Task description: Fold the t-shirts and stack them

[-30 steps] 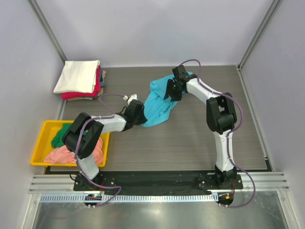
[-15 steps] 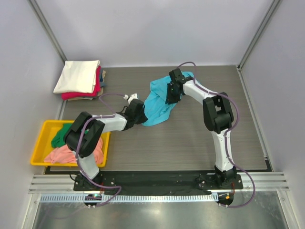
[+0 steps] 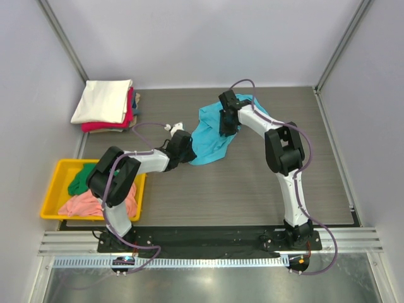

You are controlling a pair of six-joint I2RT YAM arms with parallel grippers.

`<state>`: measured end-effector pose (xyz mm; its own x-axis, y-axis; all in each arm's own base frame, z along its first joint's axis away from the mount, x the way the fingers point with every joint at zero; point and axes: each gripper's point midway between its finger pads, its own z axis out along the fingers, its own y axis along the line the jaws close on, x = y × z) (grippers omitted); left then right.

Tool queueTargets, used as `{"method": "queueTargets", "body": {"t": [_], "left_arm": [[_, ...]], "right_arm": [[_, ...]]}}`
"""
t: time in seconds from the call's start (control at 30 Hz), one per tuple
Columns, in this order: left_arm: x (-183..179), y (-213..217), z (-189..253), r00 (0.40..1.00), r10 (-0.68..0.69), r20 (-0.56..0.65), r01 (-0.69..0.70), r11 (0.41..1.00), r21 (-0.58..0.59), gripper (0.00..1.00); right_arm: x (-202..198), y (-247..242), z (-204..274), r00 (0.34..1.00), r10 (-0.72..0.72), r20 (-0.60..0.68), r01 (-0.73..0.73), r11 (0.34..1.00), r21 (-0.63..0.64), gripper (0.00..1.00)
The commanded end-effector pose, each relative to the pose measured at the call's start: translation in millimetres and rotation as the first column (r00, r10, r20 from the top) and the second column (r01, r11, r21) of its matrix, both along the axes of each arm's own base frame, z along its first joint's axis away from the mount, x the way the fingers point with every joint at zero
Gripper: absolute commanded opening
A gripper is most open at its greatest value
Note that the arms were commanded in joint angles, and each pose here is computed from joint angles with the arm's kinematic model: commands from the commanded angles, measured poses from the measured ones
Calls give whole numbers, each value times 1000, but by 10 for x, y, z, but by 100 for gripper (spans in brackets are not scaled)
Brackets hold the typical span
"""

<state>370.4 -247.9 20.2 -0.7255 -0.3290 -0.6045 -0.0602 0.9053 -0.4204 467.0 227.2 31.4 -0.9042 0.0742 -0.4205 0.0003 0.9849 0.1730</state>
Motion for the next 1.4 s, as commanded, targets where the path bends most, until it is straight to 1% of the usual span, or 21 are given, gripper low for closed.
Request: {"method": "queueTargets", "body": {"t": [0.0,0.07,0.1,0.17,0.27,0.47,0.67,0.8,0.93,0.97,1.03,1.17,1.2,1.3,1.33,1.37], "left_arm": [[-443,405,-659,978,16,-207,24,981,192,0],[-441,408,-660,978,16,-206,25,981,194,0],[-440,410,-659,978,17,-206,24,981,195,0],[-439,409,-666,978,17,-207,24,980,196,0],[-434,403,-669,978,16,-208,25,981,195,0],[-443,422,-704,977,22,-213,23,979,205,0],[-440,457,-715,976,33,-216,17,974,225,0],[-442,481,-723,975,39,-217,13,971,237,0],[-443,523,-728,974,50,-220,5,969,246,0],[-450,537,-732,974,53,-221,4,969,248,0],[-444,550,-725,974,57,-219,-1,969,249,0],[-446,582,-729,974,64,-219,-6,966,257,0],[-452,589,-739,973,66,-222,-7,966,257,0],[-453,587,-739,973,65,-223,-6,967,256,0],[-448,584,-733,973,64,-221,-5,967,255,0],[-451,586,-734,973,64,-222,-5,967,256,0]], "right_arm": [[57,-41,-35,1000,3,12,-2,998,-57,26],[58,-40,-32,1000,1,13,0,998,-60,14],[63,-33,-11,1000,-2,18,3,998,-59,11],[90,-29,45,1000,-4,31,5,999,-54,6],[101,-4,144,999,1,42,1,999,-38,4],[168,43,558,995,16,94,-15,1000,-11,4],[240,-40,868,991,7,131,-9,1000,14,5],[249,-109,916,992,3,127,-7,1000,27,9],[270,-220,970,992,-13,127,8,999,41,10],[264,-233,974,992,-16,123,10,999,47,13],[290,-301,1005,991,-26,129,20,999,49,15],[301,-369,1014,991,-32,131,26,999,45,16],[273,-326,1002,993,-17,117,9,998,69,20],[258,-330,972,994,-16,107,8,997,74,17],[255,-329,948,995,-15,102,7,997,73,10],[240,-325,919,996,-12,94,5,997,74,6]]}}
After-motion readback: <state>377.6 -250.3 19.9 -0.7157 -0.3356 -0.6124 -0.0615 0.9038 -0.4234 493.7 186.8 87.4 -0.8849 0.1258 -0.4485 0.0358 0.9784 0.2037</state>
